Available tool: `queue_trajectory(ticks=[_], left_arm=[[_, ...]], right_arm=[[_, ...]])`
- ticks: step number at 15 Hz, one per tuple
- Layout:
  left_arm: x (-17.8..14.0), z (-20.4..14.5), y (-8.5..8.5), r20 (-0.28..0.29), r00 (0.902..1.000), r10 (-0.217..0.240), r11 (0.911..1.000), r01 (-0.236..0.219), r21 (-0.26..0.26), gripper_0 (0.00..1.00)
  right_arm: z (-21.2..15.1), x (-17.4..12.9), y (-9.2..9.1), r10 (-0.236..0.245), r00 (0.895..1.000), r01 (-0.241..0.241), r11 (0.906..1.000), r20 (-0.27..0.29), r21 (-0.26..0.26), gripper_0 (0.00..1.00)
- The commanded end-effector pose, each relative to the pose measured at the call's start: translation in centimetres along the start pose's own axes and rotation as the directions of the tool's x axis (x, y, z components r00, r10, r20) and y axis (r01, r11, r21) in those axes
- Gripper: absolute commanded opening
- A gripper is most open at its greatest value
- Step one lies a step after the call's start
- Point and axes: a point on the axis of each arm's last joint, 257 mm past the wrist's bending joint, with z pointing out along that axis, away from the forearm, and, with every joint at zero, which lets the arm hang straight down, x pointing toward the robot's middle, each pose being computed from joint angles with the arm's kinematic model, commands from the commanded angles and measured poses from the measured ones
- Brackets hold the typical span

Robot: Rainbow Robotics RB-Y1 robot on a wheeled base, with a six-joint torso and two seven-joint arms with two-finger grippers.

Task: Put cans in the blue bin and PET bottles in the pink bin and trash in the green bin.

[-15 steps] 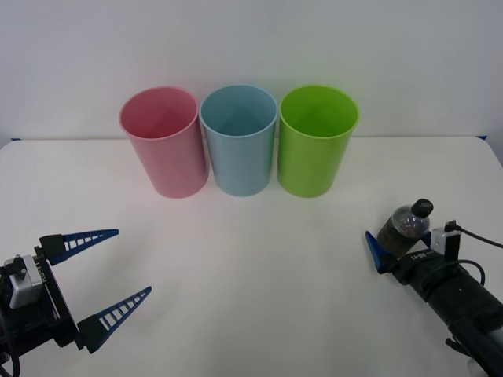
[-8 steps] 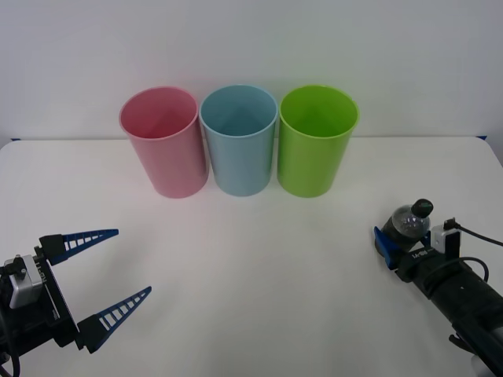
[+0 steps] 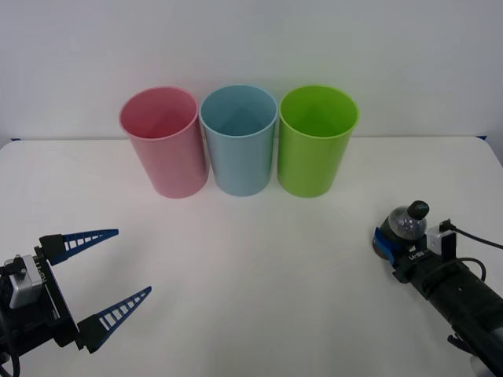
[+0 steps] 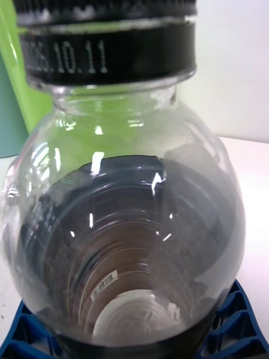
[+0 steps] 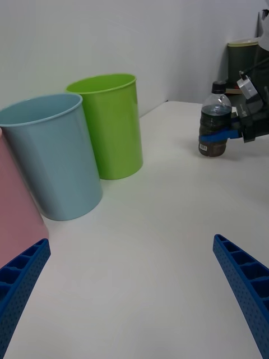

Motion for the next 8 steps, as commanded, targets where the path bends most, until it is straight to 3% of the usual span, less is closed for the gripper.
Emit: queue_trajectory(ticks=[1,4,6,7,8], left_arm=[[0.0,0.0,0.0,0.0,1.0,0.0,1.0,0.0,0.0,1.0],[0.0,0.0,0.0,0.0,1.0,0.0,1.0,0.0,0.0,1.0],[0.0,0.0,0.0,0.0,1.0,0.0,1.0,0.0,0.0,1.0],[0.0,0.0,0.0,0.0,1.0,0.0,1.0,0.0,0.0,1.0],[0.0,0.0,0.0,0.0,1.0,0.0,1.0,0.0,0.0,1.0]], right_arm=[[0.2,-1.9,1.6,-0.006,0.999,0.009,0.9981,0.049,-0.06,0.0],[0.2,-5.8,4.5,-0.036,0.989,0.059,0.9841,0.141,-0.167,0.0],[0.3,-8.8,5.4,-0.073,0.978,0.111,0.9749,0.194,-0.193,0.0],[0.3,-10.3,5.7,-0.079,0.973,0.125,0.9704,0.218,-0.206,0.0],[0.0,-11.7,6.1,-0.055,0.971,0.111,0.967,0.234,-0.23,0.0]])
